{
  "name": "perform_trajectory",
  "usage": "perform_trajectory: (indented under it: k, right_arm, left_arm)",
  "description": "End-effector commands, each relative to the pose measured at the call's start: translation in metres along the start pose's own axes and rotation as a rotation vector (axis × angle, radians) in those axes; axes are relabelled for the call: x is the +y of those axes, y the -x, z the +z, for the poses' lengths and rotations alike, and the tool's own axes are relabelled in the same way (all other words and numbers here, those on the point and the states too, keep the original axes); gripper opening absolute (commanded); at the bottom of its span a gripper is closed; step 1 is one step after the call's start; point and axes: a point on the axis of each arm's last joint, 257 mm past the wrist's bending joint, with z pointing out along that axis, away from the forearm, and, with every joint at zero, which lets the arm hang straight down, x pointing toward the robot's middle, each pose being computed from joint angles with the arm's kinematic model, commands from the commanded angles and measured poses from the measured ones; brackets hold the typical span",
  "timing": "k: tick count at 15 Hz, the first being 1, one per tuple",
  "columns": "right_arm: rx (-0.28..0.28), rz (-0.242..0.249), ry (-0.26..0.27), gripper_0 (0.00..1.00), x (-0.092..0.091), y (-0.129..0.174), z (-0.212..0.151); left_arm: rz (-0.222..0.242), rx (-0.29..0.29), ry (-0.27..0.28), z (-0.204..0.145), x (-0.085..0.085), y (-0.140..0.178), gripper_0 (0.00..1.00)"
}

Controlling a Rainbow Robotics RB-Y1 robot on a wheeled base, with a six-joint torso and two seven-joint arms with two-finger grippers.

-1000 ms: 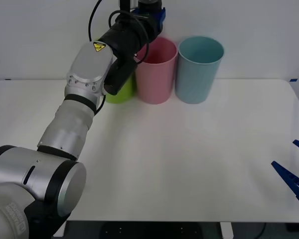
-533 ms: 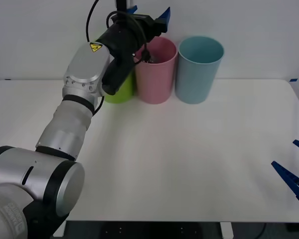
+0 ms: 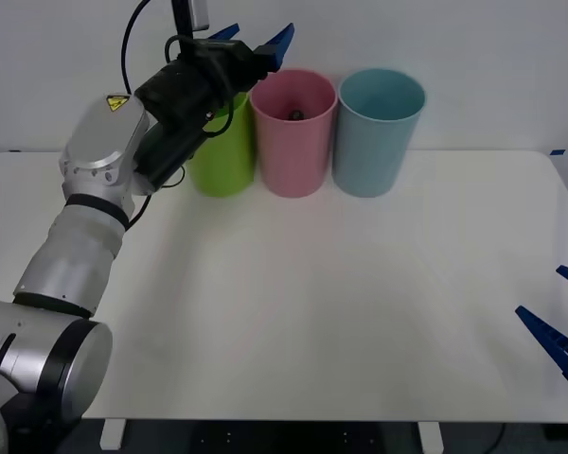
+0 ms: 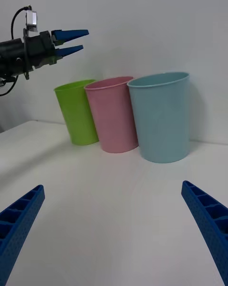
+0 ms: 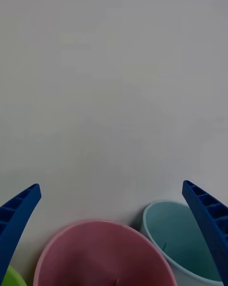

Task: Grasp the object on the table and drop it into the matching bin: aluminum can to the light blue bin, PET bottle to the pink bin.

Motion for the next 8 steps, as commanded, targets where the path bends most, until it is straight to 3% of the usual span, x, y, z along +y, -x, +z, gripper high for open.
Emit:
perform_trajectory:
  k: [1,3,8]
  right_arm:
    - [0.0,0.0,0.0,1.0,0.0,0.0,0.0]
    - [0.0,0.0,0.0,1.0,0.0,0.0,0.0]
    - [0.0,0.0,0.0,1.0,0.0,0.0,0.0]
  left_arm:
    - [-0.009,-0.02,-0.011,-0.031,0.008,-0.001,1.0]
    - [-0.01,-0.038,-0.024,-0.062,0.016,0.003,1.0]
    - [0.019,-0.015,-0.066,-0.133,0.034,0.0,1.0]
